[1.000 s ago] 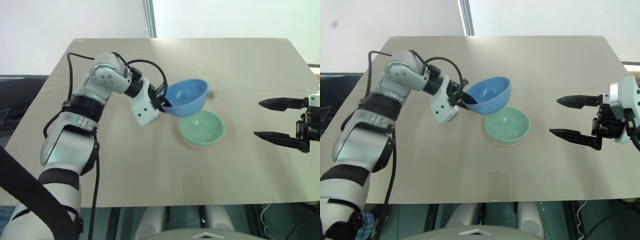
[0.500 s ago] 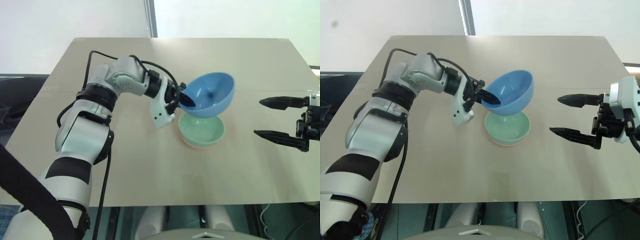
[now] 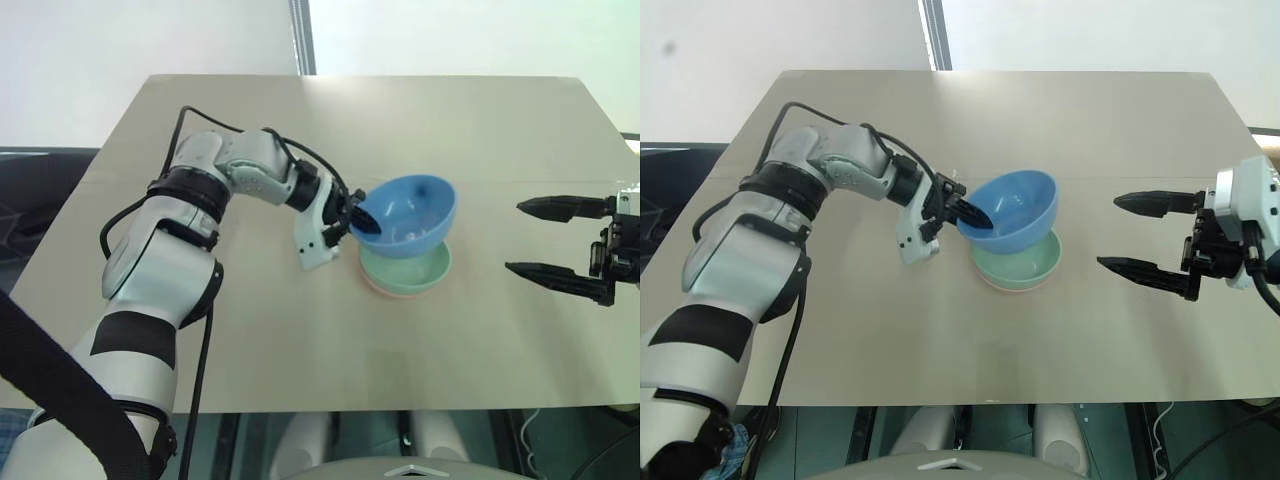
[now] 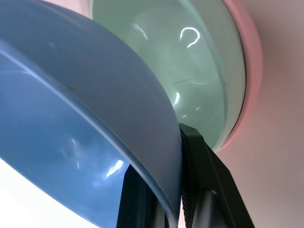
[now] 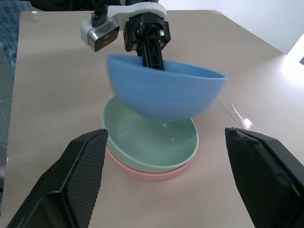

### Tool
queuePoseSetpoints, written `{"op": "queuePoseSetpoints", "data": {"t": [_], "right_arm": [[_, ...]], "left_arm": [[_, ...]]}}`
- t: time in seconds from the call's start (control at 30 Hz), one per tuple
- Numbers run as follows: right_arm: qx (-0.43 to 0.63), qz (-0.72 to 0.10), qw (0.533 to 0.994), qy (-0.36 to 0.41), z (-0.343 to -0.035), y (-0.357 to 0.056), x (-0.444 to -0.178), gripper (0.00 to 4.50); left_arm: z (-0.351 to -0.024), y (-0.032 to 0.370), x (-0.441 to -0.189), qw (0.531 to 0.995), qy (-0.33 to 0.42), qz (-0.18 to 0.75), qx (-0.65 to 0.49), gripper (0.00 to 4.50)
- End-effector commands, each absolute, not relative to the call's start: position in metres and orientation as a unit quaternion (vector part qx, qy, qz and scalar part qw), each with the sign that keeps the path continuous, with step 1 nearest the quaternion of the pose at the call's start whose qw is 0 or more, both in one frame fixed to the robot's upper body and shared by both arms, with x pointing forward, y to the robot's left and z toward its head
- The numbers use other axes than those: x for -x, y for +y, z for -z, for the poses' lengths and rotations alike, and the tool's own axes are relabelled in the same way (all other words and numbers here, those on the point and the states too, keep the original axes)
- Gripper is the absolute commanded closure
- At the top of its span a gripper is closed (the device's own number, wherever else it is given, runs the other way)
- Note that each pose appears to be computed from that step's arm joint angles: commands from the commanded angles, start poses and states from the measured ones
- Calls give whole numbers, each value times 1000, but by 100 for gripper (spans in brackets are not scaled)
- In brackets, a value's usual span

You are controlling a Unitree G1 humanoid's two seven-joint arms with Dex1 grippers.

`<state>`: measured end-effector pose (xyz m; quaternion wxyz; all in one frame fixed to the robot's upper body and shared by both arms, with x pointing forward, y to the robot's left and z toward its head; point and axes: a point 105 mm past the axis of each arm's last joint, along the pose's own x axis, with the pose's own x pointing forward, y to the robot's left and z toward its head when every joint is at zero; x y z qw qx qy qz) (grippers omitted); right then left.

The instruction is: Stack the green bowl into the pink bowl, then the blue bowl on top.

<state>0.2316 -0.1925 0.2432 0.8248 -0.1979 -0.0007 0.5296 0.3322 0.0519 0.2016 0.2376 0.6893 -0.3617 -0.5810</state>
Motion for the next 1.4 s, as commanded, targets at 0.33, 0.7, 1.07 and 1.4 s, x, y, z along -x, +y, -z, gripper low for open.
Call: {"op": "queuePoseSetpoints", "data": {"t": [0.33,0.7,1.07,1.4], "right_arm": [[219,-527,821,-18,-253,-191,-228,19],[217,-530,820,-15,-252,-191,-227,19],[207,-541,815,-12,-250,-189,-226,19],[198,-540,818,1,-245,-197,-226,19]], "left_arm": [[-220,53,-340,248,-368,550,-707,6],[-262,98,-352,529,-210,615,-546,6],[-266,213,-350,776,-3,557,-297,6],[-230,272,-310,823,83,511,-235,6]]}}
